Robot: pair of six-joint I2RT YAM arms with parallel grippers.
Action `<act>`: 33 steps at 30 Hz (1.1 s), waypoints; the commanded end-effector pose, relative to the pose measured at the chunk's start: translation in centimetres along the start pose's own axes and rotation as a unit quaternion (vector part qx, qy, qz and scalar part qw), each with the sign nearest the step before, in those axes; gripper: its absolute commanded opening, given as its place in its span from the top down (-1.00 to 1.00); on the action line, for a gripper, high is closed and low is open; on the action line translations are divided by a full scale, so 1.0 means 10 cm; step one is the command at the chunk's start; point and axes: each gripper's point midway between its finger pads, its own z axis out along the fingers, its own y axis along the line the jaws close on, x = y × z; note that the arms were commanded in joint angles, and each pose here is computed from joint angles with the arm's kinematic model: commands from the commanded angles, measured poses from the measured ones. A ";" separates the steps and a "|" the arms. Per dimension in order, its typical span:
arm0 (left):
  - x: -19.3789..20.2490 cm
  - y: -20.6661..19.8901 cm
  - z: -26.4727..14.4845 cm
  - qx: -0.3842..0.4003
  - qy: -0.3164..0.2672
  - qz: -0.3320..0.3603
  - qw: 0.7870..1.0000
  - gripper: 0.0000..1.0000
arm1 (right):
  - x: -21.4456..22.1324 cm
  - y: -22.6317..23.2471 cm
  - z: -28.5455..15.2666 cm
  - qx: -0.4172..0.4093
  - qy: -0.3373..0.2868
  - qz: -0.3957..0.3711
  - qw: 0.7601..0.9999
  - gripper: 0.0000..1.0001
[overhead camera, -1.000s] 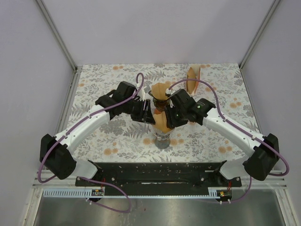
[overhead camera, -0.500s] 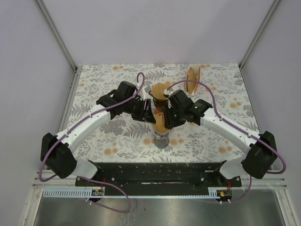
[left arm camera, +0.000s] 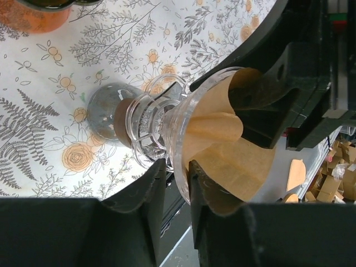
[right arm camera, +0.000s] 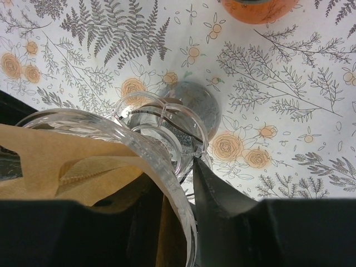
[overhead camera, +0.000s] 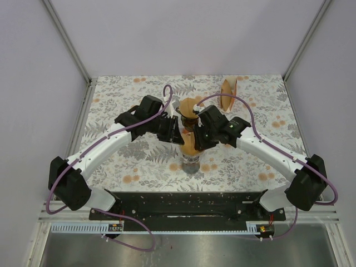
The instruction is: Place the coffee filter in the dripper
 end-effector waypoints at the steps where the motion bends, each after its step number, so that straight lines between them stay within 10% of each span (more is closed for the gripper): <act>1: -0.03 0.20 -0.02 -0.047 -0.004 0.008 0.999 0.53 | 0.07 -0.16 -0.05 0.034 0.014 -0.008 0.999 0.60; 6: -0.04 0.17 -0.04 -0.043 -0.008 0.011 0.999 0.71 | 0.08 -0.15 -0.05 0.029 0.017 -0.007 0.999 0.71; 11: -0.04 0.13 -0.05 -0.036 -0.007 0.012 0.999 0.88 | 0.04 -0.06 -0.10 0.006 0.012 -0.019 1.000 0.20; 33: -0.20 -0.01 -0.18 -0.033 -0.027 0.028 0.999 1.00 | -0.32 0.23 -0.44 -0.071 -0.067 -0.114 0.989 -0.39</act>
